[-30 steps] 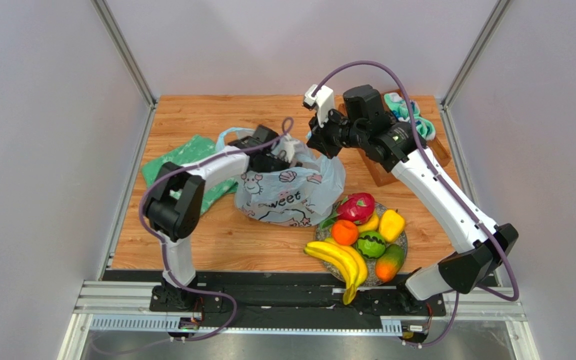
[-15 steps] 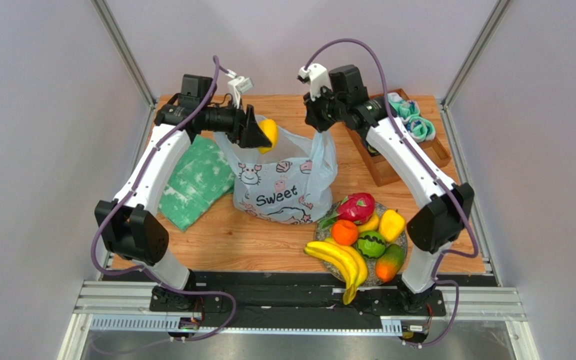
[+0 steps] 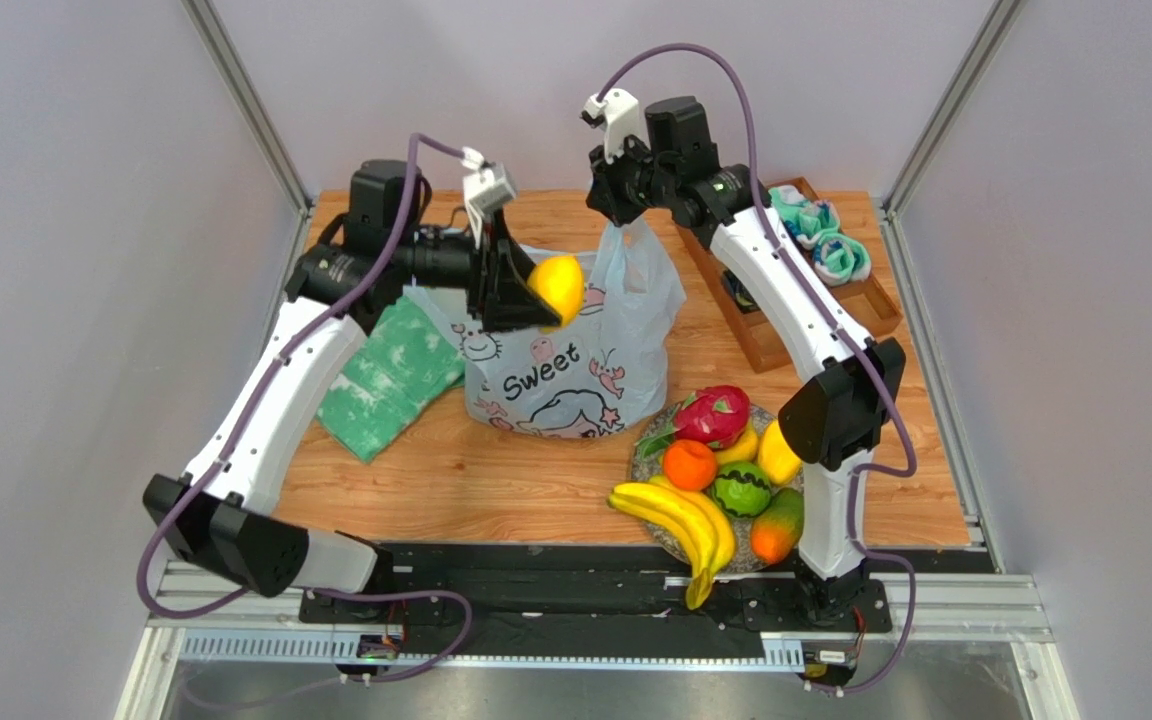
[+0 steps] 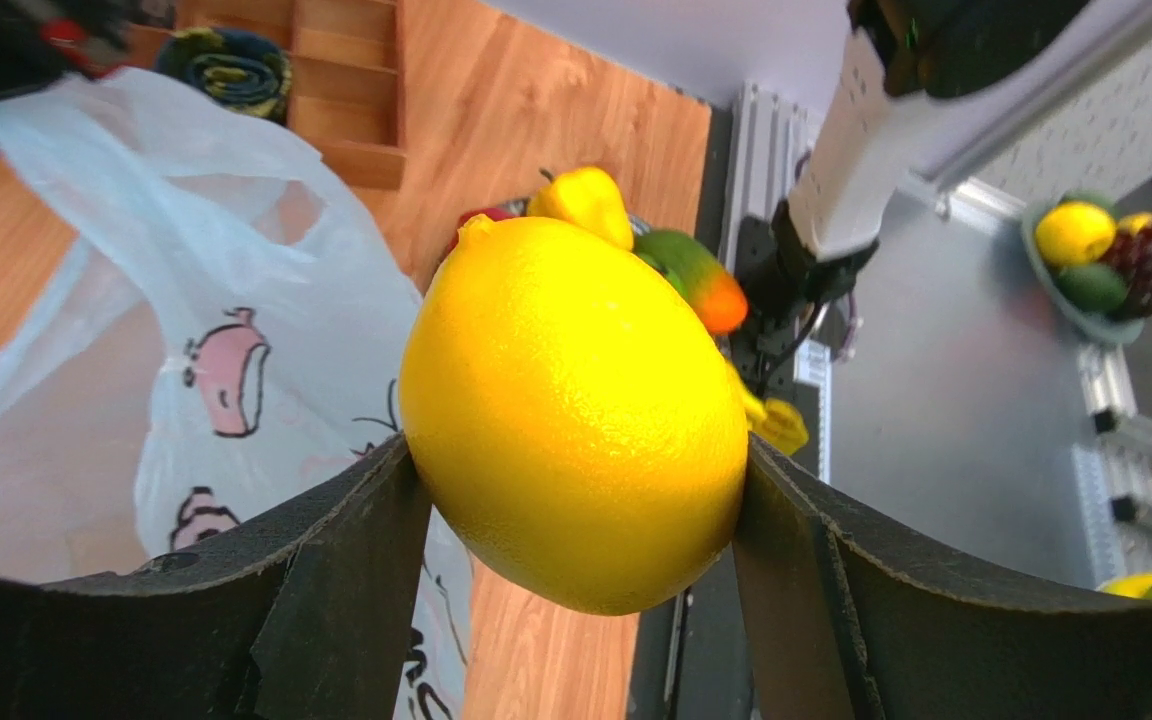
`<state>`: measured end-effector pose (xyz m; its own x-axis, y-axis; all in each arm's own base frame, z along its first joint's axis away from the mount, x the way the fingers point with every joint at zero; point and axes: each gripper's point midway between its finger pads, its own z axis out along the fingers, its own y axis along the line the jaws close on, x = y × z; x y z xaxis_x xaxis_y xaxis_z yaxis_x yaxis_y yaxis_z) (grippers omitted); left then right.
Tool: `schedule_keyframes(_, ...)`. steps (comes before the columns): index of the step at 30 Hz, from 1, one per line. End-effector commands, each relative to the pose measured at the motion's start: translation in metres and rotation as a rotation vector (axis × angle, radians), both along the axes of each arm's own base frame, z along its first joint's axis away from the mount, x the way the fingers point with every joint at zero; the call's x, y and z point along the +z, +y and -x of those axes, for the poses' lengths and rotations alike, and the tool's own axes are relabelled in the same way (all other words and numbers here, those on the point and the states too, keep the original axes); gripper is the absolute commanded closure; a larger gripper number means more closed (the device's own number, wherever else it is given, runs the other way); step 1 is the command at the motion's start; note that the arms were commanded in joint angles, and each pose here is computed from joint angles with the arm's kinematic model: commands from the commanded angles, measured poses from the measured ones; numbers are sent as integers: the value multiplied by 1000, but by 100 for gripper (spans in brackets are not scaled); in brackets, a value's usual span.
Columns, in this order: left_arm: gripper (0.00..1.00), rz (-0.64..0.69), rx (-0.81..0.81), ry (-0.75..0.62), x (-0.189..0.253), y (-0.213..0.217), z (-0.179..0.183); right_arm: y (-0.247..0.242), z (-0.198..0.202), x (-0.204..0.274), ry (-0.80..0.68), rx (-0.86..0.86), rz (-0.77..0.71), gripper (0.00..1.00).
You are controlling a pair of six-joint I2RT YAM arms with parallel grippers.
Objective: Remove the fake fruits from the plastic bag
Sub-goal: Place the fake fruit on the plate.
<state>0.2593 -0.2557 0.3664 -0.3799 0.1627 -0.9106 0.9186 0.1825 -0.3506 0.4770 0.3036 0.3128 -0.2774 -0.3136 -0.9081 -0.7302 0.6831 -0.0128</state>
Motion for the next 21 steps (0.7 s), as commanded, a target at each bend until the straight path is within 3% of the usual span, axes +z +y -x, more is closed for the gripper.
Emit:
schedule_keyframes(1,100,-126,-126,-110,-49,-12,34,-7,18,7,46,55,-53,100)
schedule_keyframes(4,100,-196,-253,-174,-80,-43,58,-6,26,5,77,79,-66,100)
schedule_keyframes(8,100,-206,-321,-256,-93,-88,51,-7,28,13,74,76,-85,100)
schedule_keyframes(13,100,-207,-429,-239,-123,-150,55,-17,24,15,75,56,-94,100)
schedule_keyframes(21,100,-191,-393,-248,-165,-226,58,-37,8,-8,151,-21,-106,100)
